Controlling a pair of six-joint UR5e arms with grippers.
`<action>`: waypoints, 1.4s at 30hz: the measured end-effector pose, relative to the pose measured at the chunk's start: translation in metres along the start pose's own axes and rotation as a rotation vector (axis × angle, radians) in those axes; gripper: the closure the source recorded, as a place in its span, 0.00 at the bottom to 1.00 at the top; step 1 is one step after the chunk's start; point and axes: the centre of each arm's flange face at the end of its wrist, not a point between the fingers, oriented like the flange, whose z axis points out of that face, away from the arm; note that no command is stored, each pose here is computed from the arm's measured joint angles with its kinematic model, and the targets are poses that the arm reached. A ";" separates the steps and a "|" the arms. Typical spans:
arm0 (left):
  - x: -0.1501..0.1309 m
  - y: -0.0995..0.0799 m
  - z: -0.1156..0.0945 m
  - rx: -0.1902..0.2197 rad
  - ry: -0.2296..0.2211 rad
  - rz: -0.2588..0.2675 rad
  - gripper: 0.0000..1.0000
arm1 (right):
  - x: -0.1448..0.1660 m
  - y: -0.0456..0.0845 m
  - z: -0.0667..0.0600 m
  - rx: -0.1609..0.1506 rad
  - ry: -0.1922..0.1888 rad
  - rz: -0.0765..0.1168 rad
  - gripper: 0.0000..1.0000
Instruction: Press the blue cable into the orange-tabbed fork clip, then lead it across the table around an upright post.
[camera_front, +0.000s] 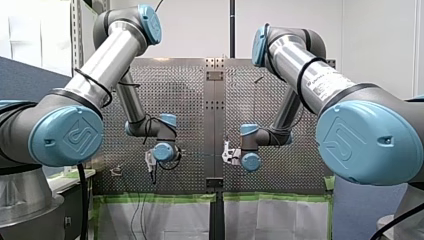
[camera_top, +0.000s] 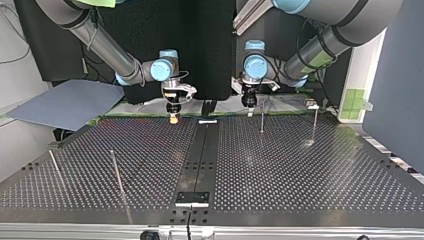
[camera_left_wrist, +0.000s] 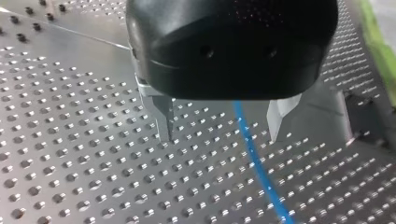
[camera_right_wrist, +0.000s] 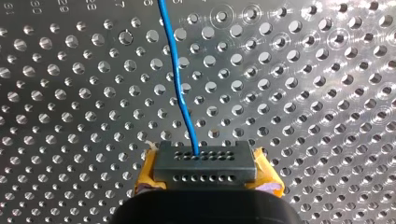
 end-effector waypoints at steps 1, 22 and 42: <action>-0.001 0.000 0.002 -0.002 -0.001 0.001 0.00 | 0.000 0.000 0.000 0.000 0.000 0.000 1.00; 0.026 0.006 0.038 -0.062 0.041 0.034 0.00 | 0.000 0.000 0.000 0.000 -0.003 -0.003 1.00; 0.025 0.004 0.040 -0.066 0.047 0.057 0.98 | 0.000 0.000 0.000 0.000 -0.003 -0.003 1.00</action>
